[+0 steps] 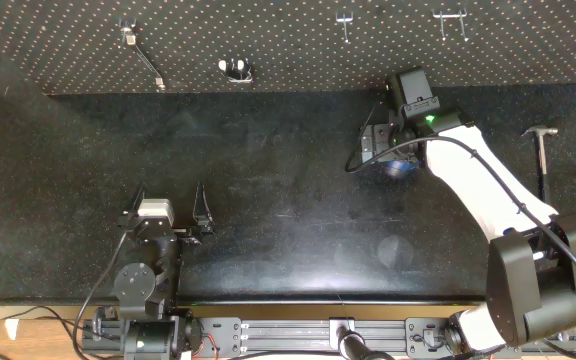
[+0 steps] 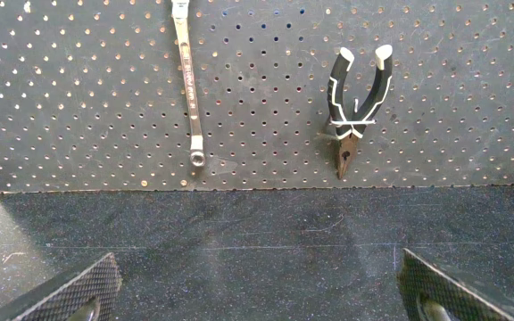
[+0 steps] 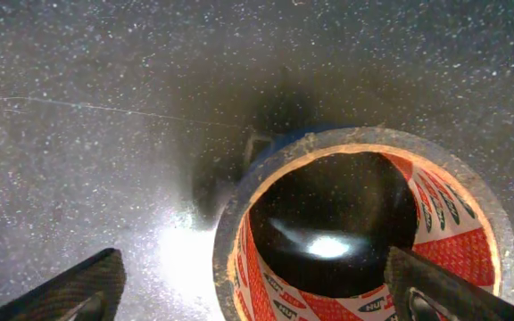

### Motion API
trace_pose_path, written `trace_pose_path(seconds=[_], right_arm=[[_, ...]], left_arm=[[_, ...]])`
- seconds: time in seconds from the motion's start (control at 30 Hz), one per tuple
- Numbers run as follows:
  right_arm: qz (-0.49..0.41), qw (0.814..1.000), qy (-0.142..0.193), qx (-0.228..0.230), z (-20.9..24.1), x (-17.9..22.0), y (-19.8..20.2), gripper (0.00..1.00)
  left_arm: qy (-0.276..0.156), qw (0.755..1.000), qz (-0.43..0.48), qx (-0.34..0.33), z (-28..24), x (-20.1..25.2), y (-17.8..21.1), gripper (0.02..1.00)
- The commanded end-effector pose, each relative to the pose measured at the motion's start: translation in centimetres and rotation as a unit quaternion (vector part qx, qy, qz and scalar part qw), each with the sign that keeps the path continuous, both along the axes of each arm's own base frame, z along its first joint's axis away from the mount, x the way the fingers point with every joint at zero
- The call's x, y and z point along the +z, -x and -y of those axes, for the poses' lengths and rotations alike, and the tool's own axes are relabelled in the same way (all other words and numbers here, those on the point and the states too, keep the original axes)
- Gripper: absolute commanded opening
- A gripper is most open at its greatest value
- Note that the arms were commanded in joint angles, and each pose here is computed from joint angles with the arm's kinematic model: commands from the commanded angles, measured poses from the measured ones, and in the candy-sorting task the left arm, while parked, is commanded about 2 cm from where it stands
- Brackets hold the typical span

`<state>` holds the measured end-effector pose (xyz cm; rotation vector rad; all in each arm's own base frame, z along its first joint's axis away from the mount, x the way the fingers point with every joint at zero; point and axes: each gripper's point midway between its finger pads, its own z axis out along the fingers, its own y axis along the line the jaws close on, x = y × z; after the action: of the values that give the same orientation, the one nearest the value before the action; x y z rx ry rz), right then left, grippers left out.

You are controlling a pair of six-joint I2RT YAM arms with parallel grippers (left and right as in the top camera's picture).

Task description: Place Tools Onto Pegboard

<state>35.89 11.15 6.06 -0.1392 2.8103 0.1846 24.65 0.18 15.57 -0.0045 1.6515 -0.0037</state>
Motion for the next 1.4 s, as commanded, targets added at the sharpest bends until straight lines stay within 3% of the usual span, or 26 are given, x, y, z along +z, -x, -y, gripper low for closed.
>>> trace_pose_path(seconds=[0.03, 0.07, 0.17, 0.27, 0.5, 0.67, 0.77, 0.9, 1.17, 1.4], right_arm=[[0.008, 1.000, 0.009, 0.003, 0.1, 0.3, -0.6, 0.524], [0.009, 1.000, 0.012, 0.011, 0.1, 0.3, -0.6, 0.369], [0.007, 1.000, 0.016, 0.021, 0.1, 0.2, -0.4, 0.143], [-0.006, 1.000, 0.020, 0.021, 0.3, -0.1, 0.1, 0.080], [-0.033, 0.999, 0.026, 0.022, 0.4, -1.8, 0.7, 0.077], [-0.007, 1.000, 0.017, 0.021, 0.2, -0.3, 0.1, 0.075], [0.044, 0.999, -0.012, 0.024, -0.6, 3.3, -0.5, 0.075], [0.120, 0.991, -0.054, -0.006, -0.8, 9.5, -0.3, 0.075], [0.280, 0.952, -0.118, 0.047, -4.3, 20.1, 1.2, 0.075], [0.354, 0.919, -0.139, 0.100, -7.5, 23.7, 0.9, 0.077]], left_arm=[[-0.006, 1.000, 0.000, 0.000, 0.0, 0.0, 0.1, 0.996], [-0.006, 1.000, 0.000, 0.000, 0.0, 0.0, 0.1, 0.996], [-0.006, 1.000, 0.001, 0.000, 0.0, 0.0, 0.1, 0.993], [-0.006, 1.000, 0.000, 0.000, 0.0, 0.0, 0.1, 0.996], [-0.006, 1.000, 0.000, 0.000, 0.0, 0.0, 0.1, 0.996], [-0.006, 1.000, 0.000, 0.000, 0.0, 0.0, 0.1, 0.996], [-0.006, 1.000, 0.000, 0.000, 0.0, 0.0, 0.1, 0.996], [-0.006, 1.000, 0.000, 0.000, 0.0, 0.0, 0.1, 0.996], [-0.006, 1.000, 0.000, 0.000, 0.0, 0.0, 0.1, 0.996], [-0.006, 1.000, 0.001, 0.000, 0.0, 0.0, 0.1, 0.996]])
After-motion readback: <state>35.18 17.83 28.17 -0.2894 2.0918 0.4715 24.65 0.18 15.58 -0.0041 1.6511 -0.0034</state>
